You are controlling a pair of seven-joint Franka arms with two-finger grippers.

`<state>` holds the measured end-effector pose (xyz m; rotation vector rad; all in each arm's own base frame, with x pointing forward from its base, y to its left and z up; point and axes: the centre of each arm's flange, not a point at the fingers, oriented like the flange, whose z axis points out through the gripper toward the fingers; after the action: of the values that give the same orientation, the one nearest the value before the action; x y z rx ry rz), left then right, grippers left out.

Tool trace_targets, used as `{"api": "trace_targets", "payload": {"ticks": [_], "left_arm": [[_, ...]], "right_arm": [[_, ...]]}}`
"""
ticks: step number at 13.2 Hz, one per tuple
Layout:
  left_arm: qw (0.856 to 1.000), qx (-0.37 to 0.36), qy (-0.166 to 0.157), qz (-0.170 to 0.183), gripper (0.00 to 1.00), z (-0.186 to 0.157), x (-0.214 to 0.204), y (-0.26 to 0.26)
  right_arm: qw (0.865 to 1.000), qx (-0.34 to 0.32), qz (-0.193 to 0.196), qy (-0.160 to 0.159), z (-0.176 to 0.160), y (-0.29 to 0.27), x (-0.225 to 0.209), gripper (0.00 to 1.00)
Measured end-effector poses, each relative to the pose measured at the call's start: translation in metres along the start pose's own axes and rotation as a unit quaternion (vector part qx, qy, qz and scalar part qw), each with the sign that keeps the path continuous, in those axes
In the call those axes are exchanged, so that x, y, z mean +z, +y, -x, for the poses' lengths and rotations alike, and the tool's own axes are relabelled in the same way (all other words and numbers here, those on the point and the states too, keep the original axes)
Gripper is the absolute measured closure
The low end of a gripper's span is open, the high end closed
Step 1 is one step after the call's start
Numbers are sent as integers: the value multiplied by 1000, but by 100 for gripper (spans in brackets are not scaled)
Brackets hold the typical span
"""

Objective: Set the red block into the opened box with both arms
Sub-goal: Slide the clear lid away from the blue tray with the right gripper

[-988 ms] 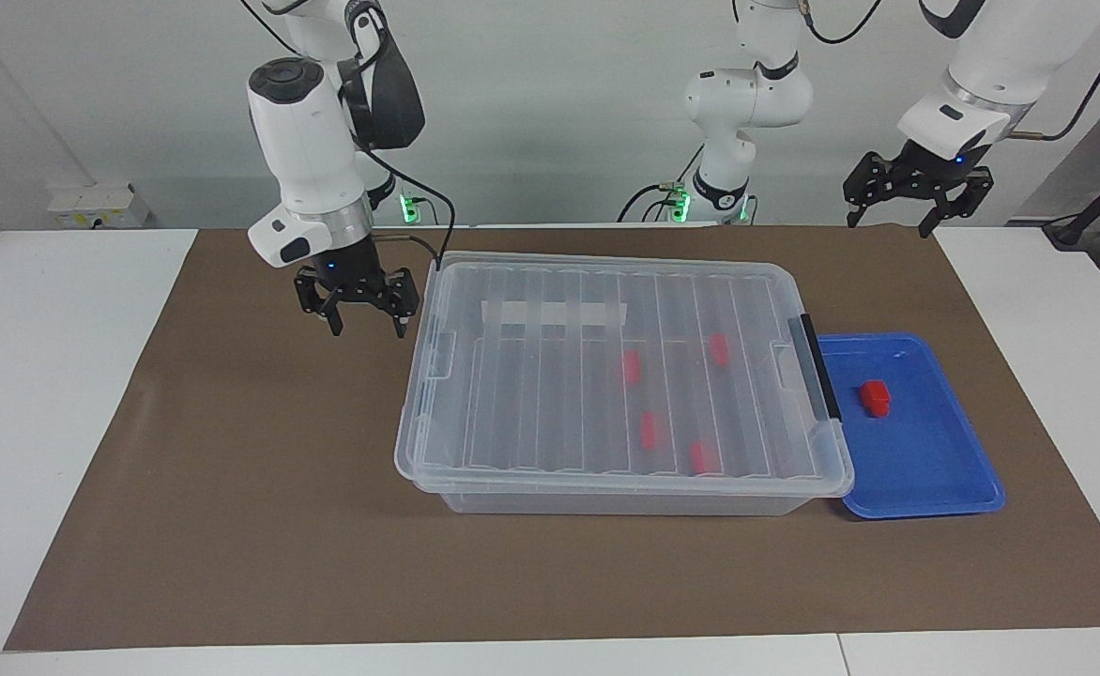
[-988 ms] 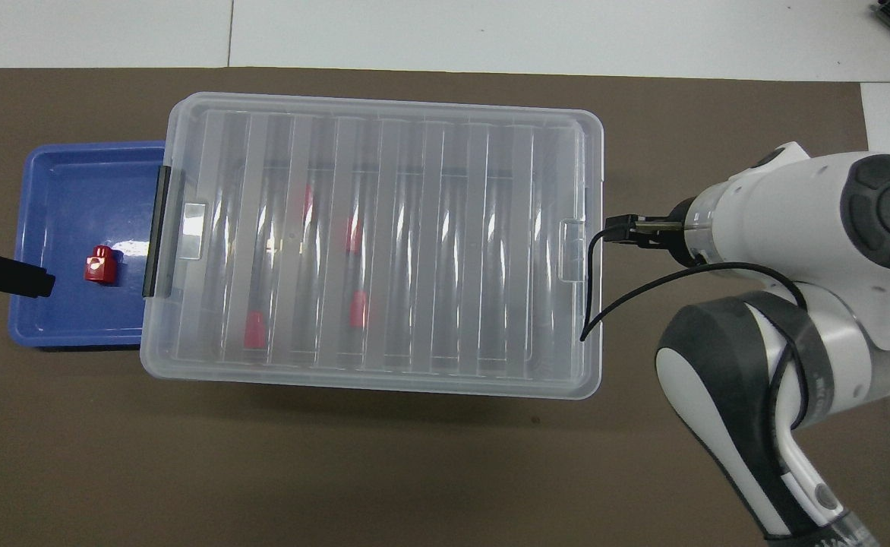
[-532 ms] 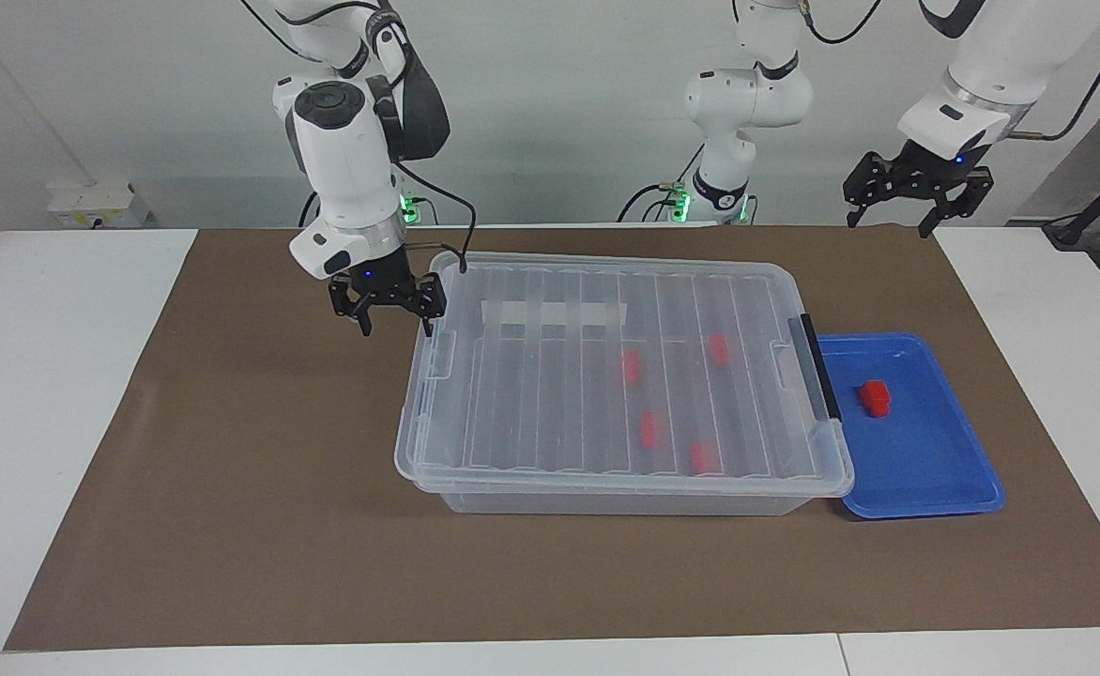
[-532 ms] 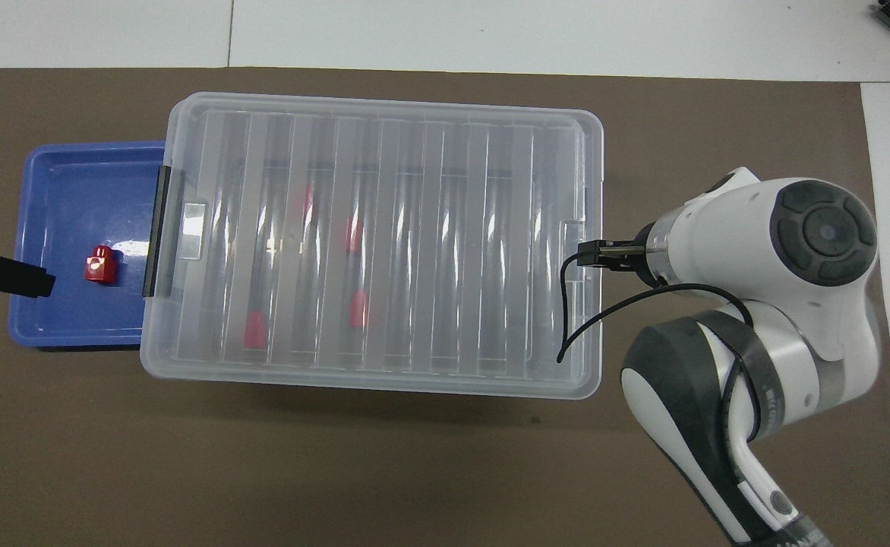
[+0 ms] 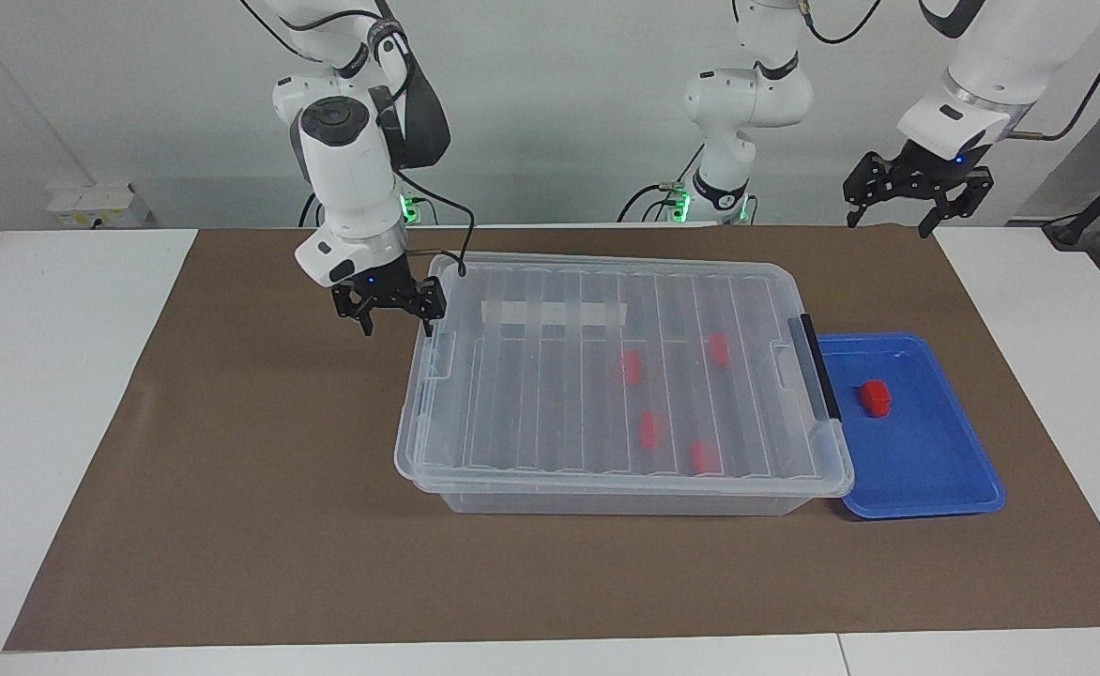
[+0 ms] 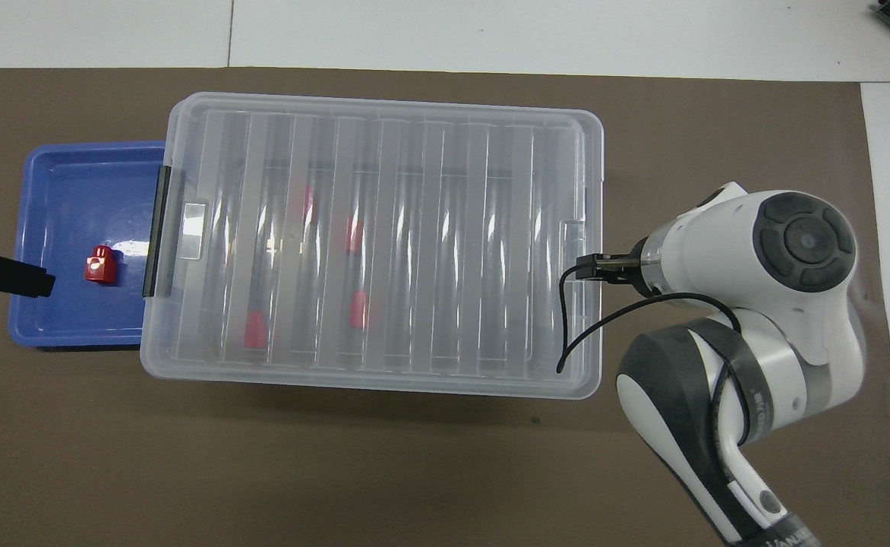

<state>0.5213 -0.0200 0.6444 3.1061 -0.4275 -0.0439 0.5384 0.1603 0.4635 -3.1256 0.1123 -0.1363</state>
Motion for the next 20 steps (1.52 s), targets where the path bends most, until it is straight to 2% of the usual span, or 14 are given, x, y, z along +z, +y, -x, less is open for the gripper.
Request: {"api": "trace_targets", "payload": {"ticks": [7, 11, 13, 20], "left_arm": [[1000, 0, 0, 0, 0, 0, 0, 0], [1000, 0, 0, 0, 0, 0, 0, 0], [1000, 0, 0, 0, 0, 0, 0, 0], [1000, 0, 0, 0, 0, 0, 0, 0]], "right_arm": [[999, -51, 6, -17, 3, 17, 3, 4], [992, -119, 10, -35, -10, 85, 8, 3], [991, -132, 10, -38, -14, 112, 8, 2], [982, -185, 8, -42, -19, 166, 7, 0]]}}
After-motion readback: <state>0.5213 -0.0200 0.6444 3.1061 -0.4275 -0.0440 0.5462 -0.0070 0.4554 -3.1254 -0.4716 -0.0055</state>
